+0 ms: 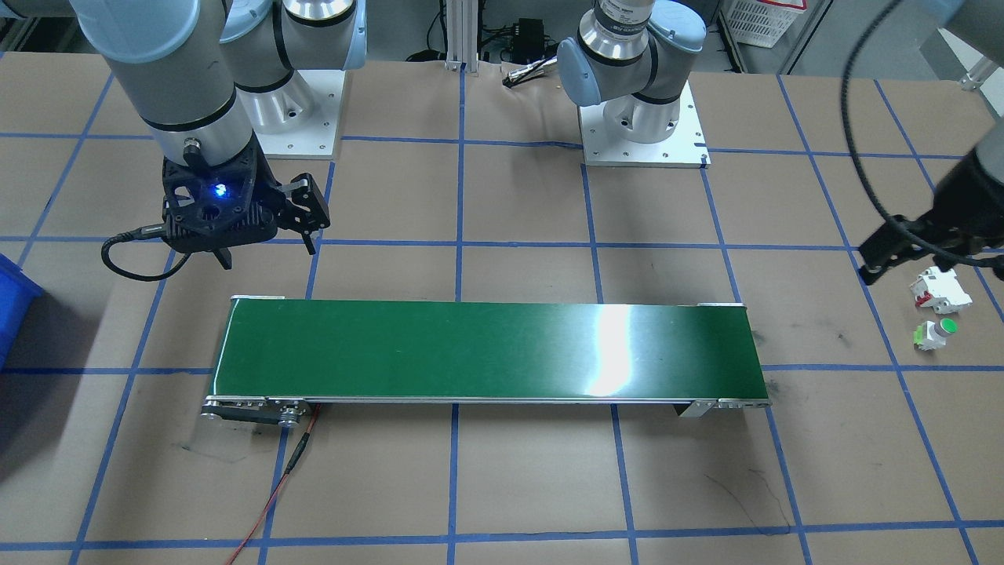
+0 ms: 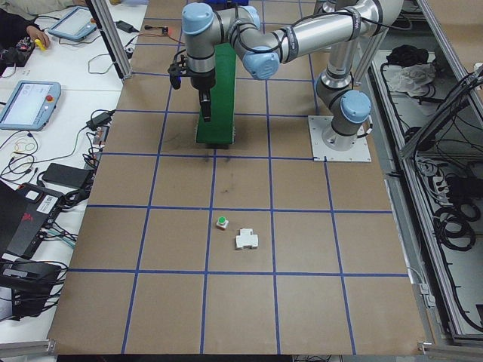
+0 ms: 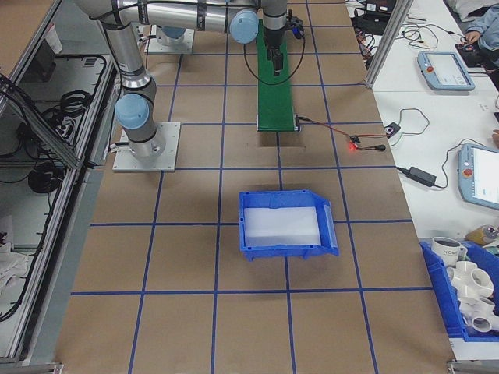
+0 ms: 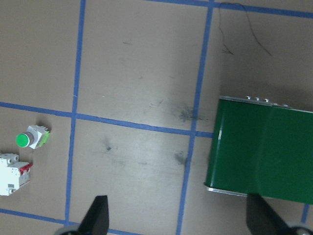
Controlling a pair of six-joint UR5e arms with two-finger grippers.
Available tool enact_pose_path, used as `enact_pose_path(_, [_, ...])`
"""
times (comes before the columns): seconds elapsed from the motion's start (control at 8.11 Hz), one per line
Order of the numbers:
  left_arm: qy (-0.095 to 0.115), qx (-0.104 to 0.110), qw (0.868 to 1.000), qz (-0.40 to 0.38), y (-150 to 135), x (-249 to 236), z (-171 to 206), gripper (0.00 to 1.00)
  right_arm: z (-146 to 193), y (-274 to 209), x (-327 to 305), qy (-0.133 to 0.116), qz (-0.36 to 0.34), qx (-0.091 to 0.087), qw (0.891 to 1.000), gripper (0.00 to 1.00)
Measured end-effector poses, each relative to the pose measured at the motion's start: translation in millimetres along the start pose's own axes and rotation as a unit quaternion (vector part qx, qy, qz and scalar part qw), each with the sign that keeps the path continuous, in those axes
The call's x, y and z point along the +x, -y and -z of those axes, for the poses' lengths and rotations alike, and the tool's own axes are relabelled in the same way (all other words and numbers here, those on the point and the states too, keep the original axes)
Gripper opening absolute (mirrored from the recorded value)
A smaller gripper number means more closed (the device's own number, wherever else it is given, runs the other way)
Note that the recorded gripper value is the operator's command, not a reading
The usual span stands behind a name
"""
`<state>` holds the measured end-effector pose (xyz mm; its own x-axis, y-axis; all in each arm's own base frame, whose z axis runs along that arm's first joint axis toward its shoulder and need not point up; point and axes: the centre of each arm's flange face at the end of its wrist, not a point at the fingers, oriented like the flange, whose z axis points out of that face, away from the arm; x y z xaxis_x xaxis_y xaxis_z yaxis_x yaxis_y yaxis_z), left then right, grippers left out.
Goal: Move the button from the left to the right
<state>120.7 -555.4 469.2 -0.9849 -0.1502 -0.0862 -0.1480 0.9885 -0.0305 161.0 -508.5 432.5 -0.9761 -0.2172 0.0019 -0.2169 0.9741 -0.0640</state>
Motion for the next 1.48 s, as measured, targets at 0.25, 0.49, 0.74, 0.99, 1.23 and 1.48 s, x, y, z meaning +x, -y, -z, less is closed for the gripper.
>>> enact_pose_path(0.25, [0.001, -0.008, 1.000, -0.013, 4.9, -79.4, -28.6, 1.00, -0.2, 0.1, -0.1, 0.000, 0.001, 0.000, 1.000, 1.00])
enact_pose_path(0.49, [0.000, -0.012, 0.999, -0.048, 4.6, -154.0, -63.5, 1.00, -0.4, 0.3, -0.1, 0.000, 0.001, 0.000, 1.000, 1.00])
enact_pose_path(0.74, [-0.008, -0.023, 0.997, -0.078, -2.6, -218.8, -104.7, 1.00, -0.6, 0.4, 0.0, 0.001, 0.001, 0.000, 1.000, 1.00])
enact_pose_path(0.99, [-0.015, -0.028, 0.991, -0.132, -2.7, -258.1, -148.1, 1.00, -0.4, 0.7, -0.2, 0.001, 0.001, 0.001, 1.000, 1.00])
enact_pose_path(1.23, [-0.033, -0.039, 0.981, -0.185, -2.1, -278.6, -191.8, 1.00, -0.4, 0.8, 0.0, 0.000, 0.002, 0.001, 1.000, 1.00])
enact_pose_path(1.48, [-0.049, -0.048, 0.977, -0.204, 0.1, -285.2, -226.4, 1.00, -1.2, 1.5, 0.0, 0.000, 0.002, 0.002, 1.000, 1.00])
